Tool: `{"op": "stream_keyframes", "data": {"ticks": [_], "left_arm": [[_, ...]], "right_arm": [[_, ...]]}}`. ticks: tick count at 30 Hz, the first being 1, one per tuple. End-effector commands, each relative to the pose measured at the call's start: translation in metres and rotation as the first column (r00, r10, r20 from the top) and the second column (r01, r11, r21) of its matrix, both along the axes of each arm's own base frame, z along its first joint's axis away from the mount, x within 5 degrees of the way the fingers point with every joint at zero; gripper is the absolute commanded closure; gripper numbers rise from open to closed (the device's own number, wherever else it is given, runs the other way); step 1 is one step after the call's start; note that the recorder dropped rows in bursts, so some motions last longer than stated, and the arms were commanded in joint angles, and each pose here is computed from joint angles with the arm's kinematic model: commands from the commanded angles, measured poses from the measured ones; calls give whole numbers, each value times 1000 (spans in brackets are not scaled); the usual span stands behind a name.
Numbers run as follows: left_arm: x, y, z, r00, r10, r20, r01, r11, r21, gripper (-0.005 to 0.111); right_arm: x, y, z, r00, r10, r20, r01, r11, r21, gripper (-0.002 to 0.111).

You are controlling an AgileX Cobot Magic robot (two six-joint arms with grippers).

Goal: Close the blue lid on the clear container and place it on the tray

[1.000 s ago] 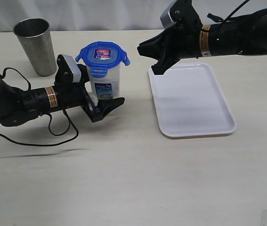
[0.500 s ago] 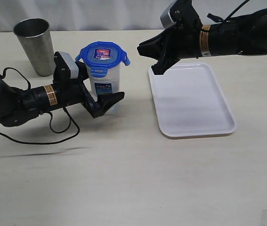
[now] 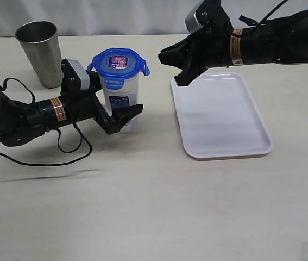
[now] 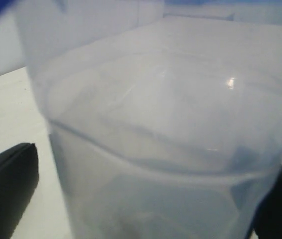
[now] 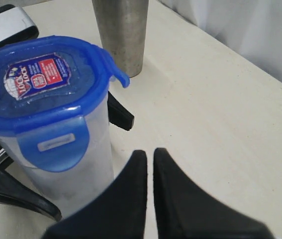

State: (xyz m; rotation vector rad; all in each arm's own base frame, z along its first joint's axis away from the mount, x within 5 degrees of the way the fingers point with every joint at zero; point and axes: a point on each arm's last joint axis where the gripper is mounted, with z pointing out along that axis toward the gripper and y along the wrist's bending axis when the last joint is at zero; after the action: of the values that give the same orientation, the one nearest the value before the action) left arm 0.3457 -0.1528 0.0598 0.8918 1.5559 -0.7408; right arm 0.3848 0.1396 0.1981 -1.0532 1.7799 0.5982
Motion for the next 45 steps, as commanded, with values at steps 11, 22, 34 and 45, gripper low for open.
{"op": "stream_keyframes", "data": {"ticks": [11, 22, 34, 45], "left_arm": [[1, -3, 2, 1000, -1, 7, 1, 1000, -19, 62], [-4, -5, 1, 998, -51, -38, 50, 998, -31, 107], [-5, -6, 1, 997, -62, -36, 61, 998, -27, 107], [-5, -6, 1, 997, -68, -36, 67, 997, -25, 107]], "right_arm": [[2, -4, 0, 1000, -23, 7, 24, 999, -38, 104], [-10, -11, 31, 998, -68, -12, 67, 993, -99, 101], [-74, 10, 156, 436, -622, 651, 850, 522, -71, 80], [-118, 95, 176, 997, -73, 21, 76, 939, -336, 67]]}}
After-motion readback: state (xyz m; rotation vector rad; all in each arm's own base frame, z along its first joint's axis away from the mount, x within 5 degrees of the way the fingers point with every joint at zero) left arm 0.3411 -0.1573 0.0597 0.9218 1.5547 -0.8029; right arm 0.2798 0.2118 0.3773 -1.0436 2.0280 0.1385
